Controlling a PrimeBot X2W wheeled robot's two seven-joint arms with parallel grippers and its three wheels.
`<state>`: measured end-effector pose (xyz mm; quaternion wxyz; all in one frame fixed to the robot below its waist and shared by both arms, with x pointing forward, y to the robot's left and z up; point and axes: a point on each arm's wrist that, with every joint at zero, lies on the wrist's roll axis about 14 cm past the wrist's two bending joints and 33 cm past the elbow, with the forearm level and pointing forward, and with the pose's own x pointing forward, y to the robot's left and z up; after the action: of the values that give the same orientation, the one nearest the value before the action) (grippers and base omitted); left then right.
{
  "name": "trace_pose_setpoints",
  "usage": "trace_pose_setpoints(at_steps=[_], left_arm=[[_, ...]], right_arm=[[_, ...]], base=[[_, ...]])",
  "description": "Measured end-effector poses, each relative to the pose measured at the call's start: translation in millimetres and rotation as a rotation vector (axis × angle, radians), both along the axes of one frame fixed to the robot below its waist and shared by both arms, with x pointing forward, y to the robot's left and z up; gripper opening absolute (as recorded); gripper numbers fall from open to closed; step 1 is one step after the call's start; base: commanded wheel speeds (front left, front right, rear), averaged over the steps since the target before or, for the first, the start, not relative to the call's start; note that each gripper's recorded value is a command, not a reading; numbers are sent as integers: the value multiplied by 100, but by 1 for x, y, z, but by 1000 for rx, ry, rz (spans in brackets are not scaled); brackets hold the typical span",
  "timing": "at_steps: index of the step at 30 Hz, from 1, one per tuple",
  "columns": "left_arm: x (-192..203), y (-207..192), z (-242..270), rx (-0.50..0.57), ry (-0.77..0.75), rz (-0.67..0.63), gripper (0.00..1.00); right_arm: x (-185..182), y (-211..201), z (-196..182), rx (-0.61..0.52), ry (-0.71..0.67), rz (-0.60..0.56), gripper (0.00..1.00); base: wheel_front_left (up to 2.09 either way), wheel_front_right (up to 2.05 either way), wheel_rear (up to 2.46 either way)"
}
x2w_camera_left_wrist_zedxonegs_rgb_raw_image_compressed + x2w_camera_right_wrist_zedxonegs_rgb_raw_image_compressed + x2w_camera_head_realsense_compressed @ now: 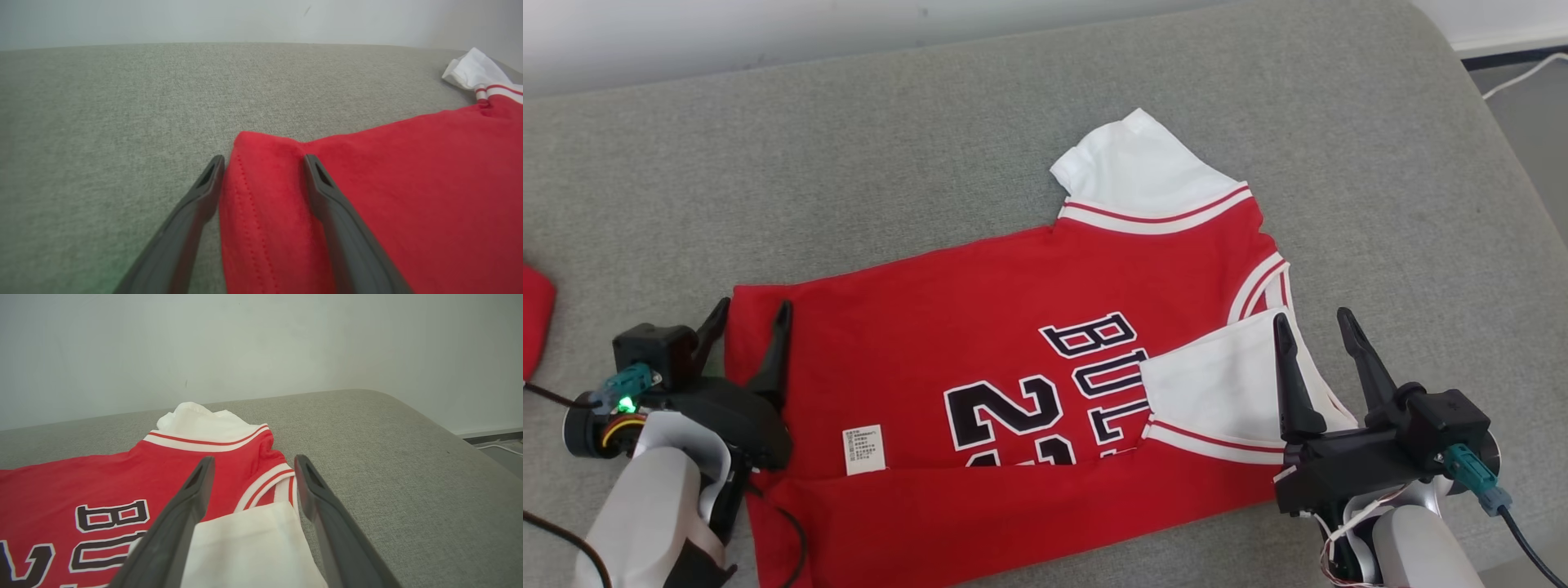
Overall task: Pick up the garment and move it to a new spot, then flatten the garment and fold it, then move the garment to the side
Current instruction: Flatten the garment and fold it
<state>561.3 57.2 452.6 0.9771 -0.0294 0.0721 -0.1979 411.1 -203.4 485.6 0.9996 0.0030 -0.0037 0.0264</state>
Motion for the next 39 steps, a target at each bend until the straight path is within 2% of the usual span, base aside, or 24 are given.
trace_pose_setpoints(at_steps=[4, 5, 14, 19, 27, 29, 39], left_arm=[[6, -6, -3, 8, 2, -13, 100], [7, -6, -2, 8, -2, -14, 0], [4, -6, 14, 5, -57, -7, 0], [2, -7, 37, -17, -132, -6, 0], [-4, -7, 49, -45, -197, 1, 0], [-3, -6, 52, -47, -214, 4, 0], [0, 1, 41, -47, -232, 7, 0]], right_arm=[[-1, -2, -1, -2, 5, -7, 100], [-2, -3, -1, -3, 4, -9, 100], [-1, -4, 1, -17, 2, -4, 100], [15, -2, 0, -71, 19, 36, 100], [78, -6, 6, -122, 93, 67, 100], [95, -8, 3, -153, 143, 74, 100], [157, -18, -22, -167, 325, 40, 100]], base=[[0, 0, 0], [0, 0, 0], [0, 0, 0], [0, 0, 0], [0, 0, 0], [0, 0, 0], [0, 0, 0]])
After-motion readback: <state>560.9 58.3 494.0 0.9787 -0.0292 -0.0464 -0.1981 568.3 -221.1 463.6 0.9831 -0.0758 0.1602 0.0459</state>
